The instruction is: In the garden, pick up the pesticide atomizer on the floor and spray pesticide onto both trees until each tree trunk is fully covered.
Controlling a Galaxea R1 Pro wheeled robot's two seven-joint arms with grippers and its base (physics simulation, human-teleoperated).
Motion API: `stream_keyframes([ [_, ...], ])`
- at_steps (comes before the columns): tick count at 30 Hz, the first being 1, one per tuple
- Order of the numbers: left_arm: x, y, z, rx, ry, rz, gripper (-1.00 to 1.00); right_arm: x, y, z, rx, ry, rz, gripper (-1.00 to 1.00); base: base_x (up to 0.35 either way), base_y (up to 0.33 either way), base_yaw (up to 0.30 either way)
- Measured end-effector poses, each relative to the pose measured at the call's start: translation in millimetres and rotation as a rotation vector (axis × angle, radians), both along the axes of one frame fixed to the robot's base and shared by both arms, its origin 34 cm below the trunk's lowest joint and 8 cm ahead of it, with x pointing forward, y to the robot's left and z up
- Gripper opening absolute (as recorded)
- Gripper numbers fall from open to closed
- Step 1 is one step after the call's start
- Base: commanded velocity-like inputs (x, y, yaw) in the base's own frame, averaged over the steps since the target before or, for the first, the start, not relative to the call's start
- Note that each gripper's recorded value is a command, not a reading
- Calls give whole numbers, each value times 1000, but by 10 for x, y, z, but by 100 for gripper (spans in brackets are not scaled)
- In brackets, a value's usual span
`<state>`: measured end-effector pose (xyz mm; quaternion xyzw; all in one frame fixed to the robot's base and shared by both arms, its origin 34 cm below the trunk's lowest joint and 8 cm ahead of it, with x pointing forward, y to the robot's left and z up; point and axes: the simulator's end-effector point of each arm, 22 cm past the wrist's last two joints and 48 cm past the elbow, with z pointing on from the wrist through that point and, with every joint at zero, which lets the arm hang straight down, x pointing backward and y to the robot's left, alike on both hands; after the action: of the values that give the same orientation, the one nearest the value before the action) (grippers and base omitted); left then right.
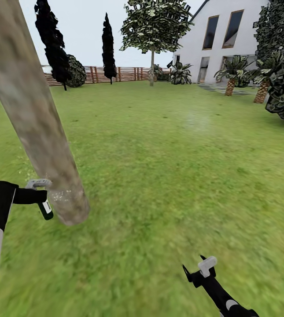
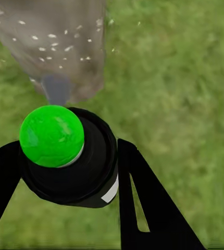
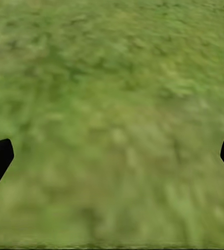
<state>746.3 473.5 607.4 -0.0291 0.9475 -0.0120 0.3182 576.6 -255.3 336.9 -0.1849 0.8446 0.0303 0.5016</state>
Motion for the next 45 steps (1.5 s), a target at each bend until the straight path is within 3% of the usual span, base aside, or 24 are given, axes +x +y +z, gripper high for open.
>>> stream_keyframes([
  [1,1,17,11,3,-1,1,-100,0,1,0,0,0,0,100,-199,-228,0],
  [5,-1,275,189,92,35,49,-100,-3,1,-1,0,0,0,100,-191,-229,58],
  [7,52,307,300,105,26,56,-100,0,2,1,0,0,1,100,-94,-249,250],
  [20,16,264,198,108,47,47,-100,1,1,6,0,-1,1,100,170,-237,70],
  [28,-25,367,190,112,45,69,-100,-2,2,1,0,0,1,100,74,-252,212],
  [32,-54,519,163,168,56,117,-100,1,2,3,0,0,1,100,0,-276,277],
  [37,11,301,95,136,53,98,-100,-1,7,3,0,0,1,100,20,-276,57],
  [45,13,296,90,140,54,98,-100,0,1,3,0,0,1,100,7,-276,0],
])
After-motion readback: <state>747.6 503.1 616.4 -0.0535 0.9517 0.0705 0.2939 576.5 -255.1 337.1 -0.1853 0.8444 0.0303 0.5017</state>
